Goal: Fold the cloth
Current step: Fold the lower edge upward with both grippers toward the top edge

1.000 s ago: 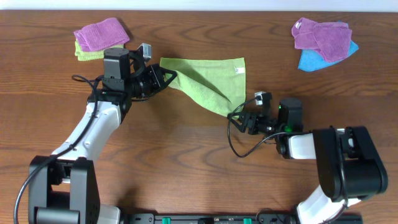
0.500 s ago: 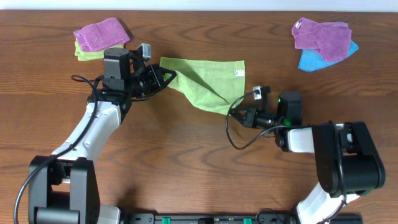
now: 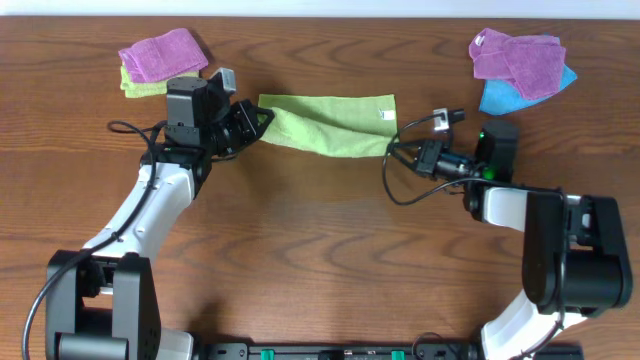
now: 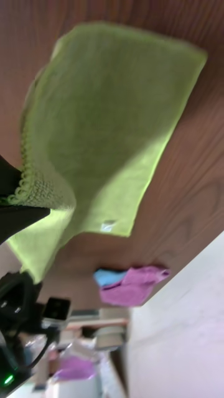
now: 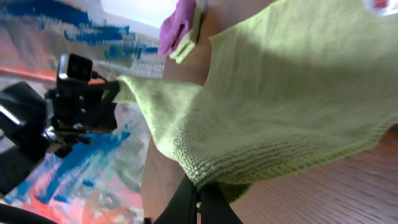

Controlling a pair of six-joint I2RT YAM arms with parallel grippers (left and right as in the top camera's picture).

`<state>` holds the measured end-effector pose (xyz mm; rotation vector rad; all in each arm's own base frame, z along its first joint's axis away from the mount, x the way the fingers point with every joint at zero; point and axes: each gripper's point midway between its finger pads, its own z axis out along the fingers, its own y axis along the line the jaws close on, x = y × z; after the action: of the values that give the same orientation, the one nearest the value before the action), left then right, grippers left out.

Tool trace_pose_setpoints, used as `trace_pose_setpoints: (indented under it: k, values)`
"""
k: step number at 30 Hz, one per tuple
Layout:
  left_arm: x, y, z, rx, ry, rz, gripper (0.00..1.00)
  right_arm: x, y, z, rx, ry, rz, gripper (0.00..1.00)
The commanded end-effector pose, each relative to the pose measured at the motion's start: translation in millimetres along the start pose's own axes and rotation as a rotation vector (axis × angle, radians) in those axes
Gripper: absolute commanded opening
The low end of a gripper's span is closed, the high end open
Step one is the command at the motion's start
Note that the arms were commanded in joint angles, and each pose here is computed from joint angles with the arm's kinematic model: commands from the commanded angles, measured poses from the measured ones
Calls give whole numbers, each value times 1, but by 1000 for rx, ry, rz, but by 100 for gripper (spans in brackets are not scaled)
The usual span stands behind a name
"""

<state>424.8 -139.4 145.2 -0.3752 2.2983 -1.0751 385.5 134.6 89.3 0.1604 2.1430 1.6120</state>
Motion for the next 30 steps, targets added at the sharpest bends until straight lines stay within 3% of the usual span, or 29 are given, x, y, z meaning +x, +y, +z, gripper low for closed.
trace_pose_setpoints:
  k: [1, 17, 30]
  values:
    - [-22, 4, -2, -60, -84, 34, 6, -6, -2, -4, -2, -10, 51, 2]
    - [-16, 27, 27, -84, -60, 21, 6, -51, -5, -2, 91, -137, 50, 1]
    - [-37, 29, 50, -10, -144, 33, 6, -50, -16, 10, 172, -165, 72, 2]
